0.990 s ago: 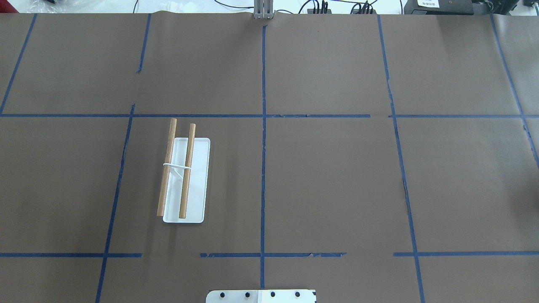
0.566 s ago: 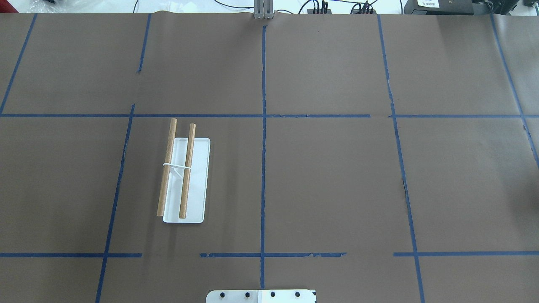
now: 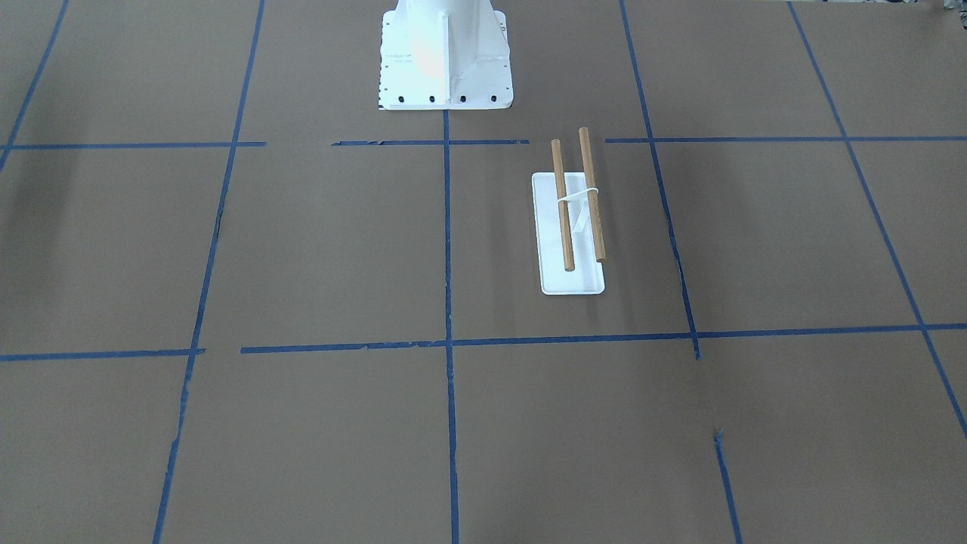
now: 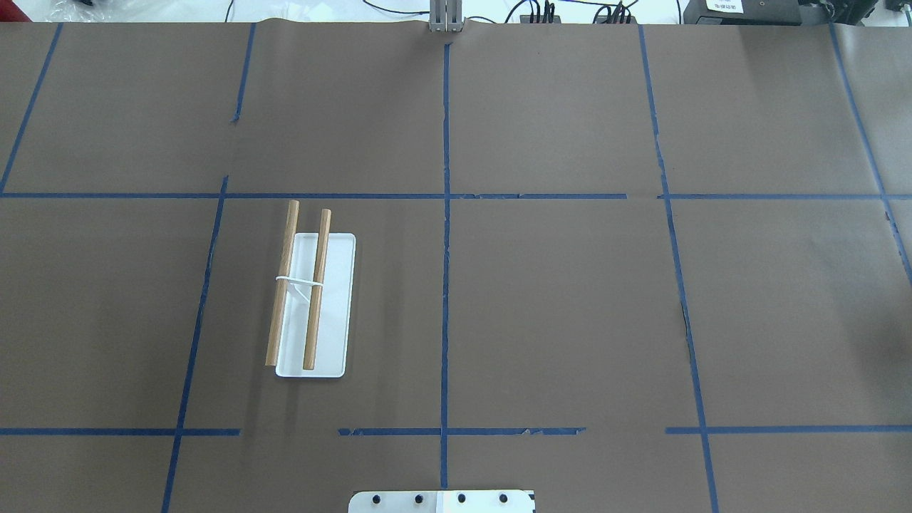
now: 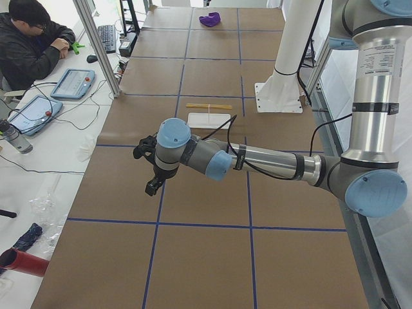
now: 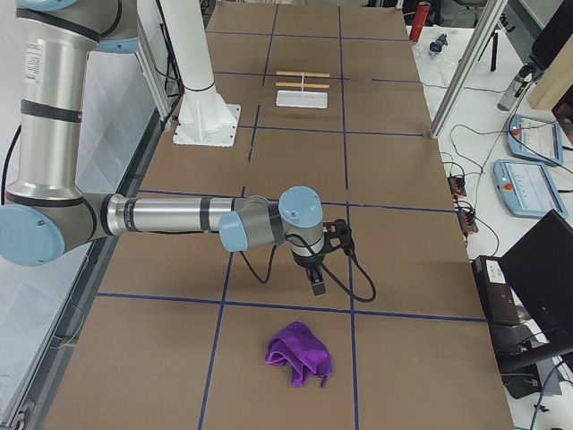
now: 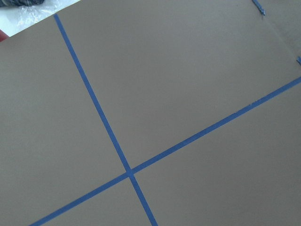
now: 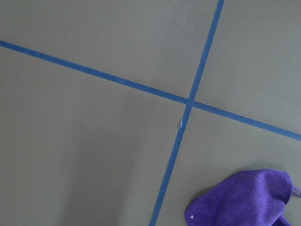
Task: Hang towel on rack
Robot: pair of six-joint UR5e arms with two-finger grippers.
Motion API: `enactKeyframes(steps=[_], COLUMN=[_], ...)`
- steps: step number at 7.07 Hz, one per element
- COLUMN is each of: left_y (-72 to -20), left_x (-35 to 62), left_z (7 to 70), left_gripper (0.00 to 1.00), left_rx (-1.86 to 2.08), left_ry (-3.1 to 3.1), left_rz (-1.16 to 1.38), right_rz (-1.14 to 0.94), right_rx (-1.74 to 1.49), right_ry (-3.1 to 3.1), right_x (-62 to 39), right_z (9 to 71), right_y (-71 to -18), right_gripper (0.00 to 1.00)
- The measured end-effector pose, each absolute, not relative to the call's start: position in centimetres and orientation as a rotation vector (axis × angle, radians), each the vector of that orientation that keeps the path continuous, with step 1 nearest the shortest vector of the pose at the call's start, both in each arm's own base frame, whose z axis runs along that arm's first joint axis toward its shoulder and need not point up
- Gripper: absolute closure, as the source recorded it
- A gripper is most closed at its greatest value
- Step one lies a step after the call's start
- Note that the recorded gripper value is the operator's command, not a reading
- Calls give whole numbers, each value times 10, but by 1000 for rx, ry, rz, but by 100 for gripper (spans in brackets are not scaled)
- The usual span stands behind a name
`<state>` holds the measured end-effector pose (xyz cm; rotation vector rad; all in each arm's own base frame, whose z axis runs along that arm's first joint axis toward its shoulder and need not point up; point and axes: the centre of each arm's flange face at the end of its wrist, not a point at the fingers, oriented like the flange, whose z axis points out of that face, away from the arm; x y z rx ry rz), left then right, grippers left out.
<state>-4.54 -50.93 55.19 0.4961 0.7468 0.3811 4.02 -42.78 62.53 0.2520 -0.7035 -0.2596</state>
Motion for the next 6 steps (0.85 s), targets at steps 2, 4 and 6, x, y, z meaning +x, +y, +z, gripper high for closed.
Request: enactKeyframes(steps=[2,4,6], left_y=[-512,-514,-514], left_x=[-45,-44,-44], left_z=[552,551,550], left_gripper=[0,0,0], left_rx=[505,507,509], left_ry=[747,749,748], left_rz=[386,389,390], right_rz=[-392,-527,-614], right_rx=[206,158,134], right_ry=[-631,-556,-509], right_x=[30,12,-3], right_z=[674,719,758], right_y=[-413,-408,-402], right_gripper=[0,8,9])
